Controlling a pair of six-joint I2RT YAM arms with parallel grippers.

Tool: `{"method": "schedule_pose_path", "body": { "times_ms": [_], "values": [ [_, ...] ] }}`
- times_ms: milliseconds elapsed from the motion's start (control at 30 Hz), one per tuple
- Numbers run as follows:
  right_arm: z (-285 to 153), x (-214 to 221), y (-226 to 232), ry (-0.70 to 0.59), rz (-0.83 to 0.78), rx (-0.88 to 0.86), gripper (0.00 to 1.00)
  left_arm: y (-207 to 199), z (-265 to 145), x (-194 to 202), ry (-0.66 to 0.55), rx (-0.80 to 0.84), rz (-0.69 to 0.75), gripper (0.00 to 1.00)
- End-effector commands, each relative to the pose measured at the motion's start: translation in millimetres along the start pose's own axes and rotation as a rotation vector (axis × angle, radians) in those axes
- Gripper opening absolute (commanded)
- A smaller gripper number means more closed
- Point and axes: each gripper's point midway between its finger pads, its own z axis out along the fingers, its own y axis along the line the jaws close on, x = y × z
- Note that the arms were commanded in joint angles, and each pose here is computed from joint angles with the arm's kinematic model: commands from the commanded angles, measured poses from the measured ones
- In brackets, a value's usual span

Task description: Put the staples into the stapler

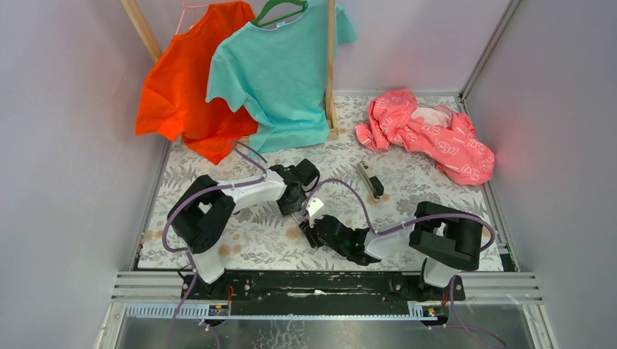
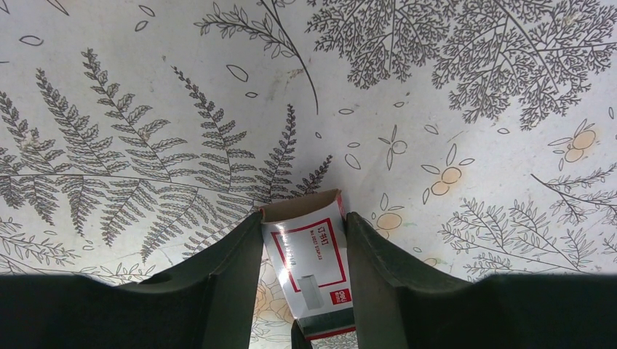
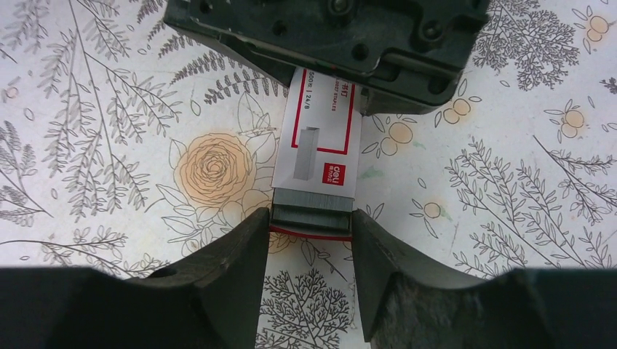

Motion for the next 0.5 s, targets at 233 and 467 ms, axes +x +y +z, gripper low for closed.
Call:
{"method": "schedule_pose_path", "body": {
  "times_ms": [233,467],
  "values": [
    [-17.7,4.5,0.6,0.060,0.025,0.006,0.48,27.6,42.7,15.3,0.032,-0.104,-0.014,0.49],
    [-25.7,12.5,4.1,0.106,0.016,0.002,0.48,24.7,43.6,14.3,0.037,-0.096,-0.022,0.49]
  ]
}}
